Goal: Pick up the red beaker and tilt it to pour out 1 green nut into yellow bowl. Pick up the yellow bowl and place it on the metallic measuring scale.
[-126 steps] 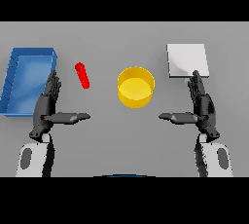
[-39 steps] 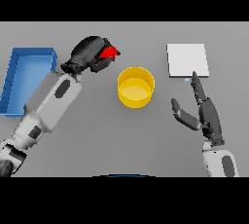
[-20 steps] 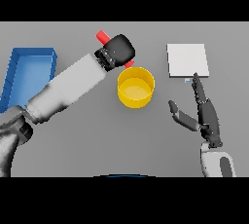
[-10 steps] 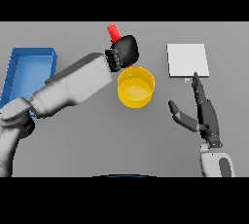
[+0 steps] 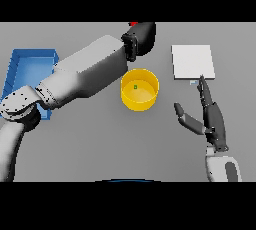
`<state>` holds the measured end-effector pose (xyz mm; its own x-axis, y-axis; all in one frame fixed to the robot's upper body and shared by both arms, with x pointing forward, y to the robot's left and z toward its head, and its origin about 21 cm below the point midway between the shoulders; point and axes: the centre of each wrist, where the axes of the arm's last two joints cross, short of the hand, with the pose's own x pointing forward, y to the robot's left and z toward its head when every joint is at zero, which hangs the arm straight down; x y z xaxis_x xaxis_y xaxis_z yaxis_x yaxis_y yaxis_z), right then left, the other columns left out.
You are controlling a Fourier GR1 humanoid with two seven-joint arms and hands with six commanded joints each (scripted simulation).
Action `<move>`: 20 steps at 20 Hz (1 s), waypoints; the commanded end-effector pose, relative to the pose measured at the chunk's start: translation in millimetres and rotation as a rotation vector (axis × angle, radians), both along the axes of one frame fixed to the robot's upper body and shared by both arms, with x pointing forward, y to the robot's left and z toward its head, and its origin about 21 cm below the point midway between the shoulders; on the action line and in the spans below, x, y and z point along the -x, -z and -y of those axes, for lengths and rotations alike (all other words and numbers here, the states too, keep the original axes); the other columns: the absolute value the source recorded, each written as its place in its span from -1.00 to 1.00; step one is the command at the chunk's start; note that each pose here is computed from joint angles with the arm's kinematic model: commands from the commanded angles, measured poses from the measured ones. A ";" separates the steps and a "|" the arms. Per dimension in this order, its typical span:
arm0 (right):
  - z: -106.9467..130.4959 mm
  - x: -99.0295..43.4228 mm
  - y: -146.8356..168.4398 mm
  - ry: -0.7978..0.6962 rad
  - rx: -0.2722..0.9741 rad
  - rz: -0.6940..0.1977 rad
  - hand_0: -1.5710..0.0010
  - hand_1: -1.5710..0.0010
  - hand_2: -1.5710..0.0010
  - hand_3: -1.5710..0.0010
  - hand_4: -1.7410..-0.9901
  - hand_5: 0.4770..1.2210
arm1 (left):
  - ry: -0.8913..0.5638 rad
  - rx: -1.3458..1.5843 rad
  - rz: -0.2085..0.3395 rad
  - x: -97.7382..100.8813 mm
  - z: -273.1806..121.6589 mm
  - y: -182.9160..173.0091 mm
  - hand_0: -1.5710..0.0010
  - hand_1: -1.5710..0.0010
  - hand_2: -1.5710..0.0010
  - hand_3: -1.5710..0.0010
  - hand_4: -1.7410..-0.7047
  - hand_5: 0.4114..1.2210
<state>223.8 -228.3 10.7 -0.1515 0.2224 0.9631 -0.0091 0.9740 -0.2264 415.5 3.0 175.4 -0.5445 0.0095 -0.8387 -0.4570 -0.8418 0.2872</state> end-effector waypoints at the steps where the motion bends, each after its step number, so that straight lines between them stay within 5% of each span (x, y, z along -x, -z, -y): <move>1: 0.6 -1.2 -0.7 -0.006 0.001 0.006 1.00 1.00 1.00 1.00 0.60 -0.76 | 0.004 -0.014 0.037 -4.0 3.4 -17.4 -1.00 -1.00 -1.00 -1.00 -0.98 1.00; 8: -2.0 -6.9 -2.6 -0.039 -0.011 0.019 1.00 1.00 1.00 1.00 0.69 -0.78 | -0.238 0.353 0.177 -40.5 -44.3 -140.7 -1.00 -1.00 -1.00 -1.00 -0.97 1.00; 12: -1.0 -8.3 -3.9 -0.059 -0.001 0.036 1.00 1.00 1.00 1.00 0.69 -0.73 | -0.569 0.882 0.042 -60.6 -127.8 -181.4 -1.00 -1.00 -1.00 -0.92 -0.99 1.00; 16: -4.3 -13.6 -4.0 -0.069 0.006 0.037 1.00 1.00 1.00 1.00 0.66 -0.68 | -0.763 1.368 -0.122 -69.5 -221.3 -171.7 -1.00 -1.00 -1.00 -0.96 -0.99 1.00; 18: -2.6 -16.4 -2.7 -0.061 0.035 0.021 1.00 1.00 1.00 1.00 0.64 -0.65 | -0.854 1.525 -0.134 -71.5 -258.5 -142.5 -1.00 -1.00 -1.00 -0.97 -1.00 1.00; 20: -2.4 -16.0 -4.6 -0.079 0.037 0.048 1.00 1.00 1.00 1.00 0.62 -0.61 | -1.001 1.626 -0.080 -71.5 -282.6 -109.1 -1.00 -1.00 -1.00 -0.98 -1.00 1.00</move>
